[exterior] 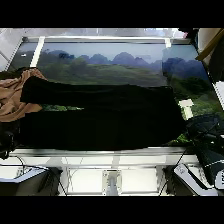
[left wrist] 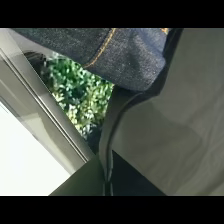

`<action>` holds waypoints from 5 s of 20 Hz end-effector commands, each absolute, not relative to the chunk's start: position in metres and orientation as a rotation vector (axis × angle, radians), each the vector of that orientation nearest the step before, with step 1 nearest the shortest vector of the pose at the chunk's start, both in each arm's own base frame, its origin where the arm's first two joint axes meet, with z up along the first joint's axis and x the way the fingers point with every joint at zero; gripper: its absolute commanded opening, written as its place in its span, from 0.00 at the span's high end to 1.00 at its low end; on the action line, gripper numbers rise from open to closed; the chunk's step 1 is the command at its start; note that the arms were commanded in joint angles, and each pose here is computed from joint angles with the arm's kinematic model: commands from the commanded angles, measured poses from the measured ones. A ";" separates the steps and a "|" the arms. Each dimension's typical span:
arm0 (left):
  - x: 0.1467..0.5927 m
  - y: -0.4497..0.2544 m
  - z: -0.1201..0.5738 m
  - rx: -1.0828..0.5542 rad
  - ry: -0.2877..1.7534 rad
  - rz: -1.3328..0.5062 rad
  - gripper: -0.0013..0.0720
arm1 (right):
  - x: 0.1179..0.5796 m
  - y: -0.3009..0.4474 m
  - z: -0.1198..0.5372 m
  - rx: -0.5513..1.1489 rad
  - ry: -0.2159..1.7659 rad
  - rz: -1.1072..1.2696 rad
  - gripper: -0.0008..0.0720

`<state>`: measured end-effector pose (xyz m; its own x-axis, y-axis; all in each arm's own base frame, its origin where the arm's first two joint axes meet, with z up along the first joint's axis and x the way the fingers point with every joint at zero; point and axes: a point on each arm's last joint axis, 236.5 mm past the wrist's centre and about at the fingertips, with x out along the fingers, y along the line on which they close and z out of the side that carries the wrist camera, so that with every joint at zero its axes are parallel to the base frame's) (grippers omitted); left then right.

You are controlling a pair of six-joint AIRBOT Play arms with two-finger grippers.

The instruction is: Fold the clothes and pants, and hang the long-sleeved shirts on hangers.

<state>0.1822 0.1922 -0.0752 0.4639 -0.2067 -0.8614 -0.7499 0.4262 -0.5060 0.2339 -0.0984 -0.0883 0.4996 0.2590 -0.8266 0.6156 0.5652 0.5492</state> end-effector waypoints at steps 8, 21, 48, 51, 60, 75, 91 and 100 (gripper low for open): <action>0.267 0.219 0.039 -0.923 0.902 0.269 0.97 | 0.273 -0.088 0.063 0.833 0.891 -0.045 0.96; 0.504 0.221 0.094 -0.538 0.592 0.440 0.97 | 0.458 -0.085 0.022 0.862 0.829 -0.083 0.96; 0.535 0.167 0.242 -0.332 0.185 0.298 0.06 | 0.469 -0.152 0.053 0.647 0.965 -0.117 0.60; 0.516 0.096 0.271 -0.095 0.243 0.144 0.06 | 0.451 -0.183 0.060 0.588 0.994 -0.159 0.75; 0.496 -0.096 0.281 0.101 0.266 -0.243 0.20 | 0.479 -0.148 -0.034 0.949 1.026 0.190 0.04; 0.496 -0.159 0.188 0.254 0.503 -0.366 0.24 | 0.491 -0.050 -0.091 0.936 1.211 0.386 0.18; 0.466 -0.349 -0.014 0.021 0.841 -0.668 0.97 | 0.529 0.044 0.156 0.610 0.965 0.566 0.96; 0.499 -0.209 0.136 0.000 0.636 -0.478 0.97 | 0.544 0.215 0.099 0.435 1.040 0.539 0.96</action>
